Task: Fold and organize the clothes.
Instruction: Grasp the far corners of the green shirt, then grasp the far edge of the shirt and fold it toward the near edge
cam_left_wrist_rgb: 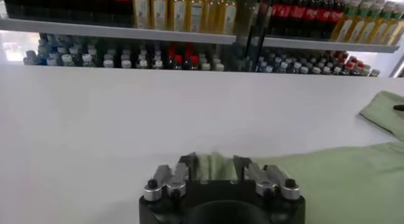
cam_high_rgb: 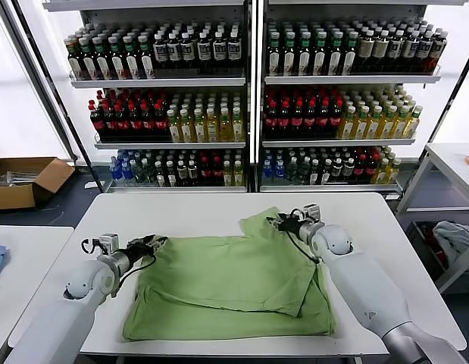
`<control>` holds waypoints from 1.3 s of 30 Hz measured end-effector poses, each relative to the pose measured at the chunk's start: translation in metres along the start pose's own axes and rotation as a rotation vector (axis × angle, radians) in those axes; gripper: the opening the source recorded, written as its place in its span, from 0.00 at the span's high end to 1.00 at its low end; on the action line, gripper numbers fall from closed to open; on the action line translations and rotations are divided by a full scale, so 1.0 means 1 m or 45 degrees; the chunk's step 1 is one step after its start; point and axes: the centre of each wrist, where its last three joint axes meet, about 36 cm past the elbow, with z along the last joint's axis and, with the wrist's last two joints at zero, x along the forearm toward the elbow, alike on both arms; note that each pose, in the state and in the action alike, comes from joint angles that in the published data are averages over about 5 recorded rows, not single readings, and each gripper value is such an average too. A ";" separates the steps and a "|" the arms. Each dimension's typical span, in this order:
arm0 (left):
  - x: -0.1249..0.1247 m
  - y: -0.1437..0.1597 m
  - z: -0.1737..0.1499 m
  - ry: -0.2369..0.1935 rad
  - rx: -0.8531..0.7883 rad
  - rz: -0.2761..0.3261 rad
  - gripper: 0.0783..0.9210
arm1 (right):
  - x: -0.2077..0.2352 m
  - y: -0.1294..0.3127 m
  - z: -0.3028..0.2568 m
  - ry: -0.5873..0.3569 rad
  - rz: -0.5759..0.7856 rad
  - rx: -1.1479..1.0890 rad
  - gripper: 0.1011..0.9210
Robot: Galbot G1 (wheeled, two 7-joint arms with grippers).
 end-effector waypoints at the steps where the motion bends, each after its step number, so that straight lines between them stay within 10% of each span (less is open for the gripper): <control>1: 0.000 0.000 0.001 0.001 0.001 0.002 0.68 | 0.001 0.001 0.000 -0.001 -0.001 -0.001 0.76; 11: 0.002 -0.003 0.007 -0.007 0.011 0.010 0.98 | 0.009 0.007 -0.002 -0.049 -0.019 -0.026 0.99; 24: 0.024 -0.007 -0.013 -0.149 -0.007 -0.023 0.99 | 0.047 0.017 -0.007 -0.178 -0.072 -0.114 0.99; 39: 0.104 -0.041 -0.011 -0.278 -0.056 -0.018 0.99 | 0.155 0.044 0.026 -0.303 -0.126 -0.185 0.99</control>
